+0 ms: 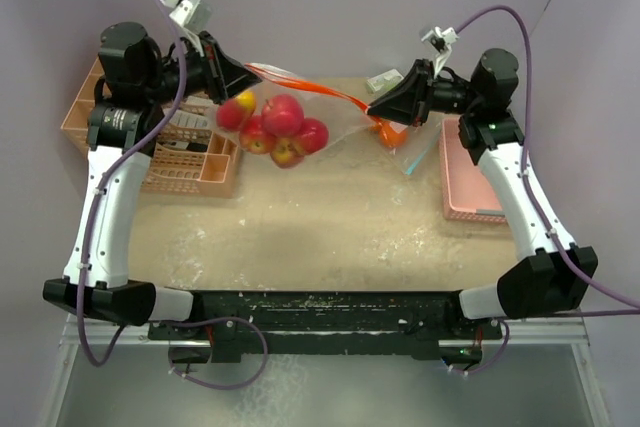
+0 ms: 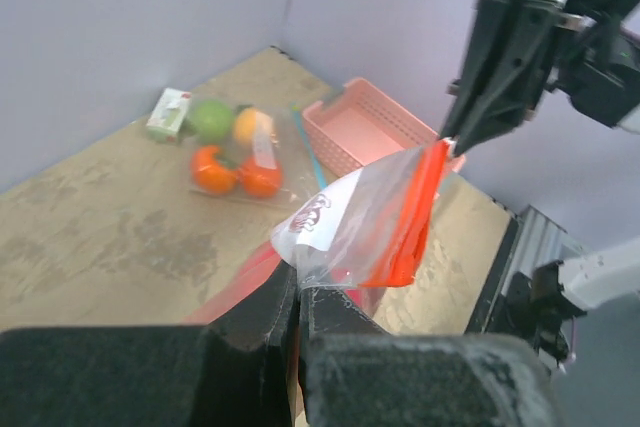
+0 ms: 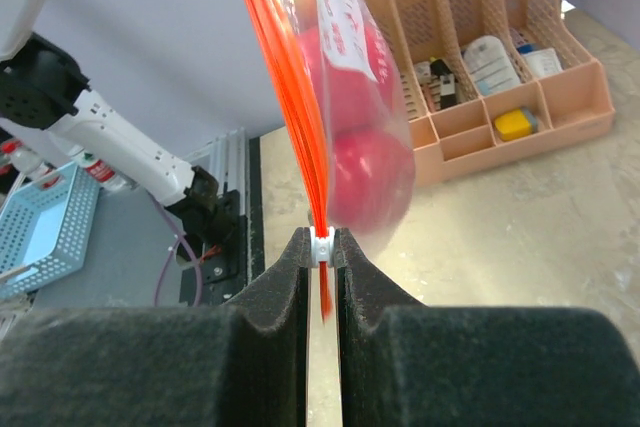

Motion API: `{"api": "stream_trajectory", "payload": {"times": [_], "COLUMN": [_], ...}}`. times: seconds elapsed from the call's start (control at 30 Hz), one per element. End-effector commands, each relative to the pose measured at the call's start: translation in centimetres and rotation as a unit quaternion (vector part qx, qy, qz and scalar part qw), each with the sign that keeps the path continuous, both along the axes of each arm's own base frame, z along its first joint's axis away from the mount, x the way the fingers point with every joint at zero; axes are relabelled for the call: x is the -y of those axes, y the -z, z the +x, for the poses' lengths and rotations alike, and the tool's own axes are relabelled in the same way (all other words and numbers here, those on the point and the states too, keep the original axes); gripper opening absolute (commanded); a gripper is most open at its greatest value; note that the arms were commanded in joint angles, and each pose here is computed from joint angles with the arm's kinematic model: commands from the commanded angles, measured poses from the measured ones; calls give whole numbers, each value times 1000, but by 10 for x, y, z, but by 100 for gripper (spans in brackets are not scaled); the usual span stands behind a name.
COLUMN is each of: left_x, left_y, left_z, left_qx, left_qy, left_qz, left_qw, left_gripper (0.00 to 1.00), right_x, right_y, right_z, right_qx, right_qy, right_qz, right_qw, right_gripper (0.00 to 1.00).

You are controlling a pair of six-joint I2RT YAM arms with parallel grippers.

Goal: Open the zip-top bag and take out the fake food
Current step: Unzip the zipper food storage bag.

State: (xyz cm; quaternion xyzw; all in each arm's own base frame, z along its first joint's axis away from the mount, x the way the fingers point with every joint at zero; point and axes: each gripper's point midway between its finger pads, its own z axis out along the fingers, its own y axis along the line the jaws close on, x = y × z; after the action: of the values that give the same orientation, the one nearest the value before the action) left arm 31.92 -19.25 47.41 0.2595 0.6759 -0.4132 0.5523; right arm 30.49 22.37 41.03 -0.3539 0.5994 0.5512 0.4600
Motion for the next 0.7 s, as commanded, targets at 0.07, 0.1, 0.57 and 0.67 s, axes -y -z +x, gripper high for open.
{"api": "stream_trajectory", "payload": {"times": [0.07, 0.1, 0.57, 0.67], "left_x": [-57, -60, -61, -61], "left_y": [-19, -19, -1, 12], "left_z": [33, 34, 43, 44], "left_qx": [8, 6, -29, -41], "left_qy": [-141, -149, -131, -133], "left_qz": [-43, -47, -84, -89], "left_qw": [989, 988, 987, 986], "left_gripper": [0, 0, 0, 0], "right_x": [17, 17, 20, 23], "right_y": [-3, -2, 6, 18], "right_z": [-4, -4, 14, 31], "right_qx": [15, 14, -5, -9], "right_qy": [33, 34, 67, 103], "right_qz": [-4, -5, -10, -45], "right_qw": [999, 999, 998, 994], "right_gripper": [0, 0, 0, 0]}}
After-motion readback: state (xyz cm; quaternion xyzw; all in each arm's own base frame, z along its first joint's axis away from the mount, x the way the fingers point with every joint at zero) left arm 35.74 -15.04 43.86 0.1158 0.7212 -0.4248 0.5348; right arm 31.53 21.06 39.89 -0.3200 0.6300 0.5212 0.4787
